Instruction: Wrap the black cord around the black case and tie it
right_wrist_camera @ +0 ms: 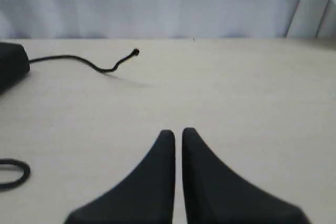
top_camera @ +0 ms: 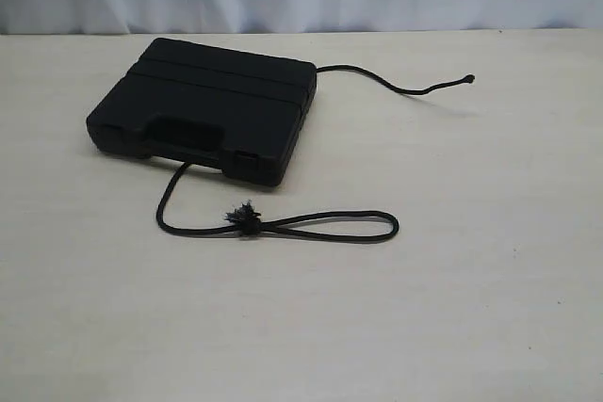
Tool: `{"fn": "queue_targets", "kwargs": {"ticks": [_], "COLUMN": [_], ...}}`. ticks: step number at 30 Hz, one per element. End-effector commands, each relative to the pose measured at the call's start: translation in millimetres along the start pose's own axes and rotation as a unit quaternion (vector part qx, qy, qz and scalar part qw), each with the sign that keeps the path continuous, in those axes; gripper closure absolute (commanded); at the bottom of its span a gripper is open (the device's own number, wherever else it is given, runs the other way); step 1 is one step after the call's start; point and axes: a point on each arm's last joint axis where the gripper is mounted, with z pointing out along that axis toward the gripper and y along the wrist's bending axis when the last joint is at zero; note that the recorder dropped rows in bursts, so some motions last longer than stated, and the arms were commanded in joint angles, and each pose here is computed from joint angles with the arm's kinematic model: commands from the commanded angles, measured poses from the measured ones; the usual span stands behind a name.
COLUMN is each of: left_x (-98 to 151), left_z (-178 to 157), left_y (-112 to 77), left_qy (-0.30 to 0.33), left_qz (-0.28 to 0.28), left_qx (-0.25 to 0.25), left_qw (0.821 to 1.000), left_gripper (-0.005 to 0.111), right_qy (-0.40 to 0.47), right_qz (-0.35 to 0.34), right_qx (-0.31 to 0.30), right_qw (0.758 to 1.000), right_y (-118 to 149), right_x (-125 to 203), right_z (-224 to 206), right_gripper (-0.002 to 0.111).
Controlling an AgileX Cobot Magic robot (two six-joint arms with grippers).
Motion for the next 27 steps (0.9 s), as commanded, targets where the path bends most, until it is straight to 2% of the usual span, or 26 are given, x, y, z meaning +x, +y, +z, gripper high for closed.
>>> {"fn": "queue_targets", "kwargs": {"ticks": [1, 3, 4, 7, 11, 12, 13, 14, 16, 18, 21, 23, 27], "left_x": [-20.6, -28.1, -31.2, -39.7, -46.9, -49.5, -57.1, -65.3, -72.1, -82.5, -100.6, -120.4, -144.5], "left_z": [-2.5, -5.0, -6.4, -11.2, -16.3, -18.0, -23.1, -29.7, -33.6, -30.3, -17.7, 1.5, 25.6], "left_y": [2.8, 7.7, 10.2, 16.6, 20.9, 20.8, 17.9, 12.2, 5.6, 3.8, 5.9, 6.3, 0.7], "left_qy": [-0.120, -0.167, -0.188, -0.246, -0.298, -0.314, -0.357, -0.404, -0.437, -0.437, -0.412, -0.384, -0.368], "left_qz": [-0.158, -0.216, -0.229, -0.237, -0.270, -0.272, -0.246, -0.223, -0.200, -0.181, -0.188, -0.206, -0.206], "left_qx": [0.004, -0.006, -0.013, -0.034, -0.037, -0.031, -0.011, 0.027, 0.066, 0.076, 0.074, 0.090, 0.137], "left_qw": [0.980, 0.962, 0.955, 0.939, 0.915, 0.909, 0.901, 0.887, 0.875, 0.878, 0.889, 0.895, 0.896], "left_gripper": [0.107, 0.107, 0.107, 0.107, 0.107, 0.107, 0.107, 0.107, 0.107, 0.107, 0.107, 0.107, 0.107], "right_qy": [-0.085, -0.108, -0.122, -0.169, -0.183, -0.190, -0.219, -0.247, -0.269, -0.296, -0.332, -0.339, -0.369], "right_qz": [0.054, 0.170, 0.201, 0.265, 0.354, 0.373, 0.383, 0.387, 0.405, 0.432, 0.444, 0.442, 0.409], "right_qx": [-0.024, -0.049, -0.055, -0.060, -0.066, -0.066, -0.059, -0.054, -0.053, -0.056, -0.054, -0.053, -0.067], "right_qw": [0.995, 0.978, 0.970, 0.948, 0.915, 0.906, 0.895, 0.887, 0.872, 0.850, 0.830, 0.828, 0.832], "right_y": [3.7, 5.6, 5.4, 2.4, -0.6, -1.8, -5.4, -8.5, -11.2, -14.3, -18.4, -19.1, -18.2], "right_x": [-15.1, -20.3, -23.0, -31.6, -34.3, -35.3, -39.4, -43.1, -46.2, -49.7, -54.2, -55.1, -74.6], "right_z": [-1.8, -2.9, -3.6, -6.2, -7.2, -7.7, -9.7, -11.9, -14.0, -16.8, -20.9, -21.8, -32.3], "right_gripper": [0.104, 0.104, 0.104, 0.104, 0.104, 0.104, 0.104, 0.104, 0.104, 0.104, 0.104, 0.104, 0.104]}}
